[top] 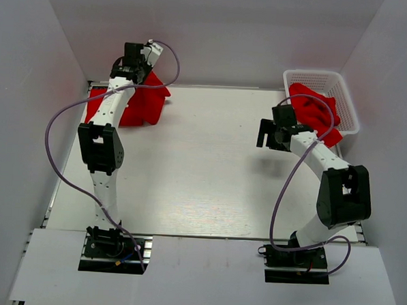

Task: Fold and stack the t-shirts
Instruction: Put the neatly folded tshirt into the corner of the board with the left arm

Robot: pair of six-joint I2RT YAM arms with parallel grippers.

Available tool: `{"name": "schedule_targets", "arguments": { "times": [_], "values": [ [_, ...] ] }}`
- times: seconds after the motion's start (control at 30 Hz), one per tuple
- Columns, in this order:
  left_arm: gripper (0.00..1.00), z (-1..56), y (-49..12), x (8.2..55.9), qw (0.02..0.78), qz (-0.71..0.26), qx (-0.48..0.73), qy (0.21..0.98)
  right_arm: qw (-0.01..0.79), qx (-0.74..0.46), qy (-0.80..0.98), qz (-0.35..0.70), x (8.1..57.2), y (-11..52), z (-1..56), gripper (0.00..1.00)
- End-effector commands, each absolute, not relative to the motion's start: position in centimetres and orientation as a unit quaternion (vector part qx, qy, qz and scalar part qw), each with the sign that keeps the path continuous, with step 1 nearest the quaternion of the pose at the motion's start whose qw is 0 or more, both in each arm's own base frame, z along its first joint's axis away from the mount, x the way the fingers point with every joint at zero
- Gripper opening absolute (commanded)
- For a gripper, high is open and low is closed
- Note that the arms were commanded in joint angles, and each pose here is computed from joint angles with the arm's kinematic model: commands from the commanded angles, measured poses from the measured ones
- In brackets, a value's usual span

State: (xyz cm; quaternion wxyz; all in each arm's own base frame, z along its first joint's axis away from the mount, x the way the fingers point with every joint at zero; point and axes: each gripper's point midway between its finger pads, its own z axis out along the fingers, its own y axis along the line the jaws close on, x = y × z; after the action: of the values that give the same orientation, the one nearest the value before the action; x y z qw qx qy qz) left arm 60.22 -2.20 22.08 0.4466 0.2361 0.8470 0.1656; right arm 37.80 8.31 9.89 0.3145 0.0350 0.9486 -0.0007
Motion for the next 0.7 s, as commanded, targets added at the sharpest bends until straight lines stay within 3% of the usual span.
{"name": "schedule_targets", "arguments": {
  "times": [0.0,0.67],
  "values": [
    [0.00,30.8,-1.4,59.4,0.526,0.176,0.208,0.805,0.316,0.028,0.948,0.018,38.7,9.3,10.6,0.90],
    [0.00,31.3,1.0,57.8,0.522,0.151,0.210,0.812,0.310,0.029,0.949,0.042,39.6,10.5,10.5,0.90]
  ]
}}
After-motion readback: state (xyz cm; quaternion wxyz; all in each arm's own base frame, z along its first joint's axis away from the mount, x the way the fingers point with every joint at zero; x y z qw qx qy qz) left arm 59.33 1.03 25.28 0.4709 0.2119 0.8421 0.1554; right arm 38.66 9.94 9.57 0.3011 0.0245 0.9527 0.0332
